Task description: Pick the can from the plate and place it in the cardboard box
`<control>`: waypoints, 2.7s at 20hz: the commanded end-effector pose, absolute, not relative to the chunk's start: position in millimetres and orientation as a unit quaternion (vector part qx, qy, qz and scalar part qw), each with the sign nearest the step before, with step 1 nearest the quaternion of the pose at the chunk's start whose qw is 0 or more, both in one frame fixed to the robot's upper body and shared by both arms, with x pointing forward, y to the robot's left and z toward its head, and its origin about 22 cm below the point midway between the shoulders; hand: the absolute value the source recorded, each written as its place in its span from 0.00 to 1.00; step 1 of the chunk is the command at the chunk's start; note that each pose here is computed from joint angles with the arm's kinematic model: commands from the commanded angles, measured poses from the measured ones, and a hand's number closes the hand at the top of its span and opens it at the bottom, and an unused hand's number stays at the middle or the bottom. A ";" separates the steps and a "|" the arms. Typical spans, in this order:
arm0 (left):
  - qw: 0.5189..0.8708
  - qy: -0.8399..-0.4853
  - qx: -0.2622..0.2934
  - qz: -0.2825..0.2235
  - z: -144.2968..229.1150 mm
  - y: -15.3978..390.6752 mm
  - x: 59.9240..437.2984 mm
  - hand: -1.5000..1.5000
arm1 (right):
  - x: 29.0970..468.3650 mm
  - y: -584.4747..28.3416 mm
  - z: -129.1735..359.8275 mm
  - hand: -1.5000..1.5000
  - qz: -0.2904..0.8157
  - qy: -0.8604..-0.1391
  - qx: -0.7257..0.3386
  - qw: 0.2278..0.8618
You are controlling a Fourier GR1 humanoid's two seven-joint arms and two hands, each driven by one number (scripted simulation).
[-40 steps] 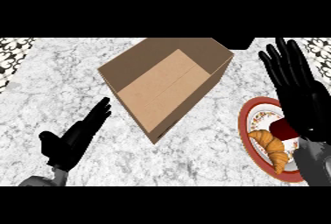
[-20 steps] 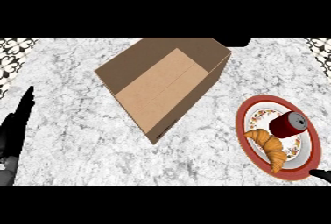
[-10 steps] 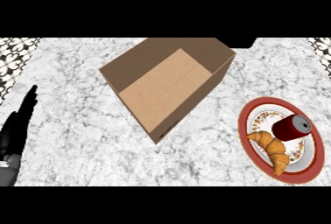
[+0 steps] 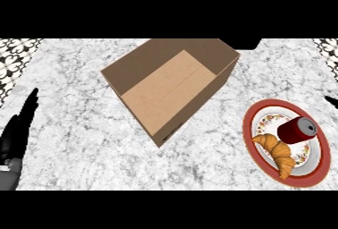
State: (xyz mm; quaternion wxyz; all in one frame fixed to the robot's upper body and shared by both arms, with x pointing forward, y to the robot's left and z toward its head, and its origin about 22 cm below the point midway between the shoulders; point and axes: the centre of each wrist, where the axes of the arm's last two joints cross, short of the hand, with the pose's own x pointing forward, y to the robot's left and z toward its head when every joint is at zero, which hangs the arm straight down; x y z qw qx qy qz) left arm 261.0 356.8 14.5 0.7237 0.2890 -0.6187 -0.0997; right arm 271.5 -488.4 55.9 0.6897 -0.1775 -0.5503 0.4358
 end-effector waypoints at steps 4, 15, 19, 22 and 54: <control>0.723 -0.619 0.291 -0.097 20.7 347.8 255.6 0.50 | 297.7 -455.9 48.7 0.00 0.475 -0.502 -0.186 0.699; 0.718 -0.621 0.296 -0.100 25.0 367.5 251.6 0.50 | 306.3 -436.8 43.0 0.00 0.480 -0.503 -0.170 0.698; 0.719 -0.623 0.293 -0.095 23.2 369.7 253.3 0.50 | 294.6 -460.1 34.0 0.00 0.478 -0.524 -0.149 0.689; 0.727 -0.614 0.294 -0.093 6.7 357.7 263.3 0.50 | 310.6 -429.6 51.5 0.00 0.473 -0.547 -0.134 0.678; 0.728 -0.614 0.292 -0.089 26.1 364.6 263.5 0.50 | 316.5 -336.9 4.1 1.00 0.486 -0.540 -0.312 0.612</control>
